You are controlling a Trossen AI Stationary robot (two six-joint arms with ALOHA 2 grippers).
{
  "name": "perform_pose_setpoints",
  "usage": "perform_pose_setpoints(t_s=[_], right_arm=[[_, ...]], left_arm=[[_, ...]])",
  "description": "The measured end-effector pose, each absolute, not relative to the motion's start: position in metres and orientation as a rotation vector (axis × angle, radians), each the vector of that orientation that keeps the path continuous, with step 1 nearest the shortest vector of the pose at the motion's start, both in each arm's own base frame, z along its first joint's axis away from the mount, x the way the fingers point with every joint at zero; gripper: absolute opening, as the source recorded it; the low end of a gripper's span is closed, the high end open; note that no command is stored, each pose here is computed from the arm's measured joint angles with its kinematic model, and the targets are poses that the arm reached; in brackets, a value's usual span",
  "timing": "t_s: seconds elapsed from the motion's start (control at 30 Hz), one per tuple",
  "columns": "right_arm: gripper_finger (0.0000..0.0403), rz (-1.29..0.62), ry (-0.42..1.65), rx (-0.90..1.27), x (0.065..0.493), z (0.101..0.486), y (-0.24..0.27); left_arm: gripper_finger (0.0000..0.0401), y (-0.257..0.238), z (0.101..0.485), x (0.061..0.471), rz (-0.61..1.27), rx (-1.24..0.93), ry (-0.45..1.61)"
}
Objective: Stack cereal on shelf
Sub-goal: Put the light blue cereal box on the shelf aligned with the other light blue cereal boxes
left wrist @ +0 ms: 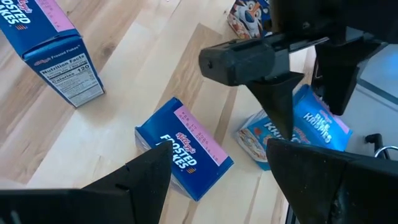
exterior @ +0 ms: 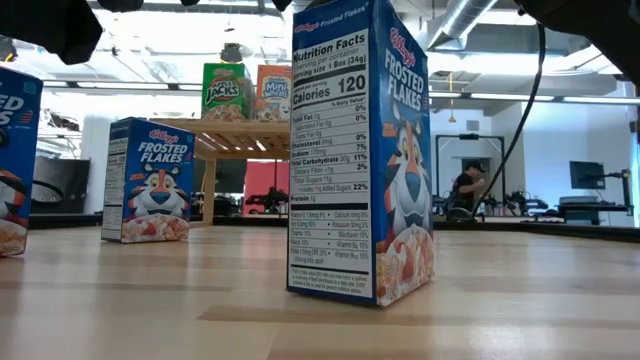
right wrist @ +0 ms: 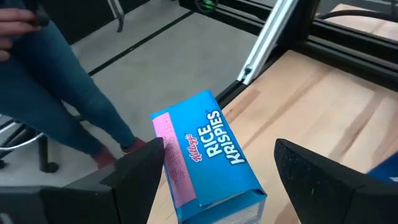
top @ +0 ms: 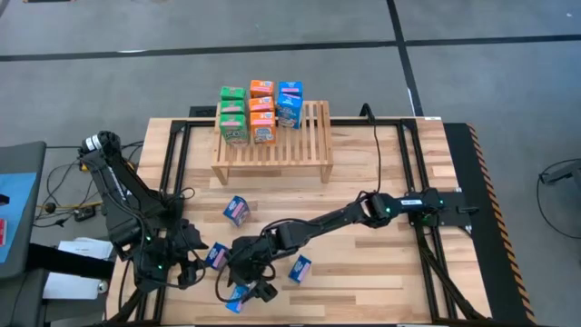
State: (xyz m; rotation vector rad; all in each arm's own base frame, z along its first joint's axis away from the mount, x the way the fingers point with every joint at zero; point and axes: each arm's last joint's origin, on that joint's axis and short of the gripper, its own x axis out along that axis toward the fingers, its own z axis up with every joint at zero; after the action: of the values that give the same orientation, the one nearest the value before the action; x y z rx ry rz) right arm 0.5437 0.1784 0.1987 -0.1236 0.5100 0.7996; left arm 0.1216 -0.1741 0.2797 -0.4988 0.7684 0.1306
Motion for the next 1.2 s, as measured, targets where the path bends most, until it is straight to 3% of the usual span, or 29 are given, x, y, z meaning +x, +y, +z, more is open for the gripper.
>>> perform_pose_setpoints(t_s=[0.5,0.73,1.2], right_arm=[[0.0329,0.838,0.48,-0.173,0.543,0.2,0.182],[0.0329,0.805,0.437,-0.315,0.536,0.219,0.19],[0.0329,0.778,0.436,-0.298,0.538,0.219,0.189]], left_arm=[[0.025,-0.173,0.279,0.121,0.143,-0.482,0.768],[0.025,-0.172,0.278,0.12,0.15,-0.466,0.774],[0.025,-0.171,0.278,0.12,0.157,-0.473,0.775]])
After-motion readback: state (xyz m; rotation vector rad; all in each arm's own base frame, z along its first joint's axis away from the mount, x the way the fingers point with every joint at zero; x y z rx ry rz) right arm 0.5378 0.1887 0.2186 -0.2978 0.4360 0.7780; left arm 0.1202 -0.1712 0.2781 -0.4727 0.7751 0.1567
